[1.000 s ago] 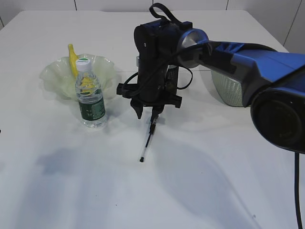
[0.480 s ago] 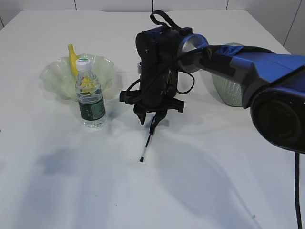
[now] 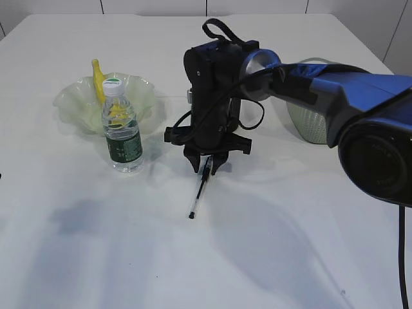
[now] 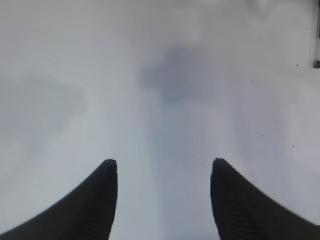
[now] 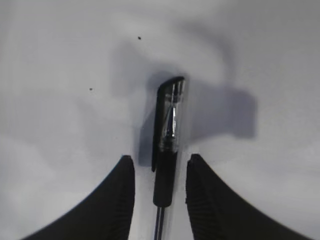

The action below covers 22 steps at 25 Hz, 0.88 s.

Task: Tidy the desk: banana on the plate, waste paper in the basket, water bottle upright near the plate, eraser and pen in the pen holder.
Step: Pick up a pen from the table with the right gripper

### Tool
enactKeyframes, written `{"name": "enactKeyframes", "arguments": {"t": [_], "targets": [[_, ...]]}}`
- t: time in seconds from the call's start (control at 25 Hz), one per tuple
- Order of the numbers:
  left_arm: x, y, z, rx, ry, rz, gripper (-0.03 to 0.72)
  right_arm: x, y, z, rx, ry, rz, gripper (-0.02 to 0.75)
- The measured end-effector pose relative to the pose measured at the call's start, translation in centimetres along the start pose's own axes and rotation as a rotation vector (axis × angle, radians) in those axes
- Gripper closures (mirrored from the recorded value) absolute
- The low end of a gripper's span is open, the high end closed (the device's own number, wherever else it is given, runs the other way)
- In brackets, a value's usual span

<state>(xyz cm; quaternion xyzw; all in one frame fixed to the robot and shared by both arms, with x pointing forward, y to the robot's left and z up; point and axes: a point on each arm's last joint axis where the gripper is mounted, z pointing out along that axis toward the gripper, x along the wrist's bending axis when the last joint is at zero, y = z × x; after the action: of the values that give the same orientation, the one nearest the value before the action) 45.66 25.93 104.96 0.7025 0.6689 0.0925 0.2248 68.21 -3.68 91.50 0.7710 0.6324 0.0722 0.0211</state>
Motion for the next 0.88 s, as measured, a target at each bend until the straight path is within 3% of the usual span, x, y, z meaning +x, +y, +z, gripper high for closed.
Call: {"name": "enactKeyframes", "arguments": {"t": [0.72,0.88], "targets": [[0.0,0.0,0.0,0.000,0.000,0.000,0.272,-0.1,-0.2,1.2,0.022,-0.013,-0.001,0.473],[0.0,0.0,0.0,0.000,0.000,0.000,0.272,-0.1,-0.2,1.2,0.022,-0.012,-0.002,0.556]]}}
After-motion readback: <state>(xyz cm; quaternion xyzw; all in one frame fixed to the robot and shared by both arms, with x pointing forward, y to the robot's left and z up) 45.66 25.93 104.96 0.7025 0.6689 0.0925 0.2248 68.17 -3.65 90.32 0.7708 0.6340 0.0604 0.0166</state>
